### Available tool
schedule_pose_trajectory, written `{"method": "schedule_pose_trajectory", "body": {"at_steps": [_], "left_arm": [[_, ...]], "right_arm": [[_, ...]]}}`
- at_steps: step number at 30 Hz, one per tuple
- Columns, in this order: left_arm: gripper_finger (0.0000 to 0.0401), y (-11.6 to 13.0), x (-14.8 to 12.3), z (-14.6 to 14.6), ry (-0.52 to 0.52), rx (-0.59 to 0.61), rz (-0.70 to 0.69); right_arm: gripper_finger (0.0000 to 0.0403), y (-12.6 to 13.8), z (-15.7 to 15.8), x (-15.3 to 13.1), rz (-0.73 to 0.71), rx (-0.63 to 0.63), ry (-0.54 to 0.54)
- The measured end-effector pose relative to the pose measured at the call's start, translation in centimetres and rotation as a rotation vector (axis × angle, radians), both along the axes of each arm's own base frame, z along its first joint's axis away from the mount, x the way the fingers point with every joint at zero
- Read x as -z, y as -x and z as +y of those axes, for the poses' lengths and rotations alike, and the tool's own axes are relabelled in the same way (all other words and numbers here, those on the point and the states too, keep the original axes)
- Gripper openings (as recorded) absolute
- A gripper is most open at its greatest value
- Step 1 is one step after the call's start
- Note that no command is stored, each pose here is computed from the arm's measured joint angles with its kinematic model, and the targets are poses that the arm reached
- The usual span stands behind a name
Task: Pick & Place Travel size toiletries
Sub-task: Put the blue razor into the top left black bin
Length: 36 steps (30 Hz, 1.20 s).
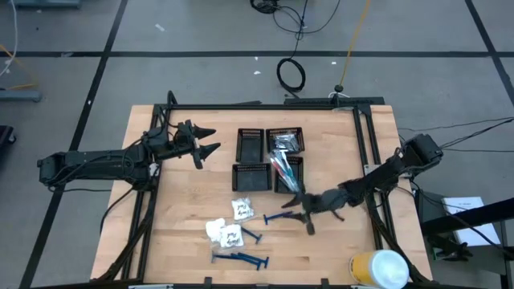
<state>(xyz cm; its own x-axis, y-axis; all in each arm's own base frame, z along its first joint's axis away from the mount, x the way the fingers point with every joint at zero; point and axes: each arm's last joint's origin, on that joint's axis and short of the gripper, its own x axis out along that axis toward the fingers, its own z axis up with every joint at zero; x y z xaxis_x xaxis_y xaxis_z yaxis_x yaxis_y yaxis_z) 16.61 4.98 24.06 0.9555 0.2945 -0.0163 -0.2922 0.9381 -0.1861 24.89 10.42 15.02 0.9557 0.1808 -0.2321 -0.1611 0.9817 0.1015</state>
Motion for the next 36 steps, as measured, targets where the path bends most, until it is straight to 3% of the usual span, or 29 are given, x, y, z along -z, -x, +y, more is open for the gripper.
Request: {"method": "schedule_pose_trajectory", "body": {"at_steps": [6, 9, 14, 20, 25, 30, 36], "left_arm": [[0.0285, 0.0, 0.0, 0.0, 0.000, 0.000, 0.000], [0.0285, 0.0, 0.0, 0.0, 0.000, 0.000, 0.000], [0.0285, 0.0, 0.0, 0.0, 0.000, 0.000, 0.000], [0.0285, 0.0, 0.0, 0.0, -0.001, 0.000, -0.003], [0.0285, 0.0, -0.1, 0.0, -0.004, 0.000, -0.012], [0.0285, 0.0, -0.3, 0.0, 0.005, 0.008, -0.029], [0.0285, 0.0, -0.3, 0.0, 0.019, 0.008, -0.036]], "right_arm": [[0.0160, -2.3, 1.8, 1.0, 0.405, 0.015, 0.173], [0.0172, -2.7, 2.0, 1.7, 0.503, 0.006, 0.240], [0.0174, -2.9, 1.2, 2.7, 0.557, 0.006, 0.294], [0.0158, -3.4, -0.1, 3.7, 0.621, -0.056, 0.168], [0.0111, -3.6, -0.2, 4.5, 0.660, -0.102, 0.133], [0.0025, -3.6, -0.1, 4.5, 0.658, -0.120, 0.122], [0.0023, -3.3, -0.2, 3.0, 0.622, -0.110, 0.124]]}}
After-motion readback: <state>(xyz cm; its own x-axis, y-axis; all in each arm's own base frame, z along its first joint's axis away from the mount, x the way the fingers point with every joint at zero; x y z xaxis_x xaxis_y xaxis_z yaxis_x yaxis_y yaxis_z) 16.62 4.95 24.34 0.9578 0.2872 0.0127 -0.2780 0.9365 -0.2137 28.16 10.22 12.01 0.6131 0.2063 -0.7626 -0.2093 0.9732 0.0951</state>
